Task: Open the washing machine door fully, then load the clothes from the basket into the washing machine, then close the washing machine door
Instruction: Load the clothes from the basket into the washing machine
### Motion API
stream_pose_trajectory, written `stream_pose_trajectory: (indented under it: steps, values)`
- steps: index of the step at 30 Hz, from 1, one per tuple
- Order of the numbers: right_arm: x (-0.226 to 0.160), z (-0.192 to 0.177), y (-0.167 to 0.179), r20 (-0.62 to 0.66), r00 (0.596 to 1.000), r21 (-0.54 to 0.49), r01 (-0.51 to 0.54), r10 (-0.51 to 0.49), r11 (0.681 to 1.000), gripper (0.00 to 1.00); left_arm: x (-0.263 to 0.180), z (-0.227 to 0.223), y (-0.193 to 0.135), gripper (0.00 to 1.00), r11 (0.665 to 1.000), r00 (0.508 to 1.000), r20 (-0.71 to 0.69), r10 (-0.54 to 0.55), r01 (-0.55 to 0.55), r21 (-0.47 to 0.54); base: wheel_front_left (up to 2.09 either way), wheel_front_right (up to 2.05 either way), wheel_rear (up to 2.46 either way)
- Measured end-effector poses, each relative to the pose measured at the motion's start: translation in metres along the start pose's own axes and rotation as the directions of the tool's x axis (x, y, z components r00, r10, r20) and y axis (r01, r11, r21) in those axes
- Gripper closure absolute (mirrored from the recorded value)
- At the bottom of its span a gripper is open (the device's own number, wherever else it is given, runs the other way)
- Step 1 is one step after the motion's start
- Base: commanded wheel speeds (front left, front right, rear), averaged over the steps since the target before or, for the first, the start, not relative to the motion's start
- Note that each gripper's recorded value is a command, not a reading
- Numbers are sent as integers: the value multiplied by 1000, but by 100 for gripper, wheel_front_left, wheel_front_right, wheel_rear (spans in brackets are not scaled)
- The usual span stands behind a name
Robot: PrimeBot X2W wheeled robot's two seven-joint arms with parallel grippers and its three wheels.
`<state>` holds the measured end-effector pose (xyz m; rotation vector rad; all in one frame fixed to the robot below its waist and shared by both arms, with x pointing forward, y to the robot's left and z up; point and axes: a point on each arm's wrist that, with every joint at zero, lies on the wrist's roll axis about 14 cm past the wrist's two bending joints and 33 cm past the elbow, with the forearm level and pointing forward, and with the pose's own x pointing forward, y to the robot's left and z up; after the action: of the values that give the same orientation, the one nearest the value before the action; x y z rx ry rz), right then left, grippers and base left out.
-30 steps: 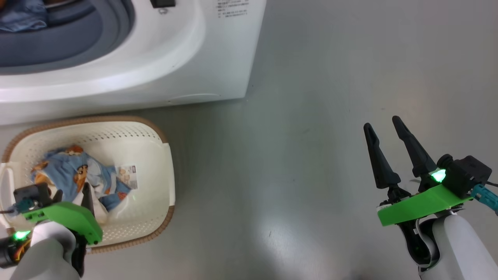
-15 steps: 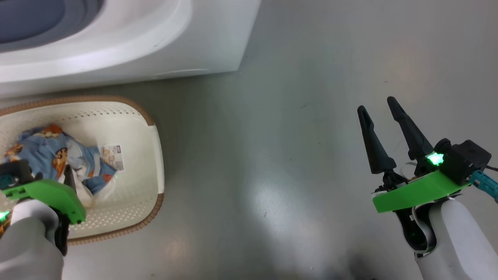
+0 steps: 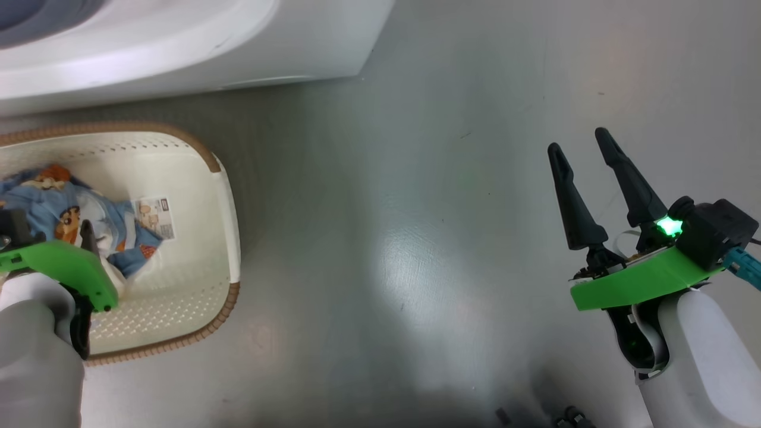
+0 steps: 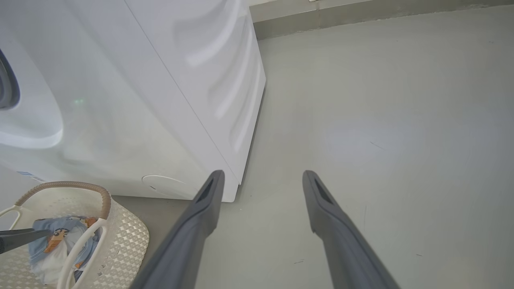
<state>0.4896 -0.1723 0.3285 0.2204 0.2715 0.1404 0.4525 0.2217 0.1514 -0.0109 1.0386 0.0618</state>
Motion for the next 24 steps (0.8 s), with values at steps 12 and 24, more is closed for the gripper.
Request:
stream_pose_trajectory:
  steps: [12,24]
  values:
    - [2,-13,-4,-25,1000,1,6,-6,1000,0,13,-7,2,0,1000,999,-36,17,-16,19,0,0,0]
    - [4,-24,-7,-48,999,-5,0,-1,1000,0,24,-10,11,0,999,998,-53,43,-42,22,0,0,0]
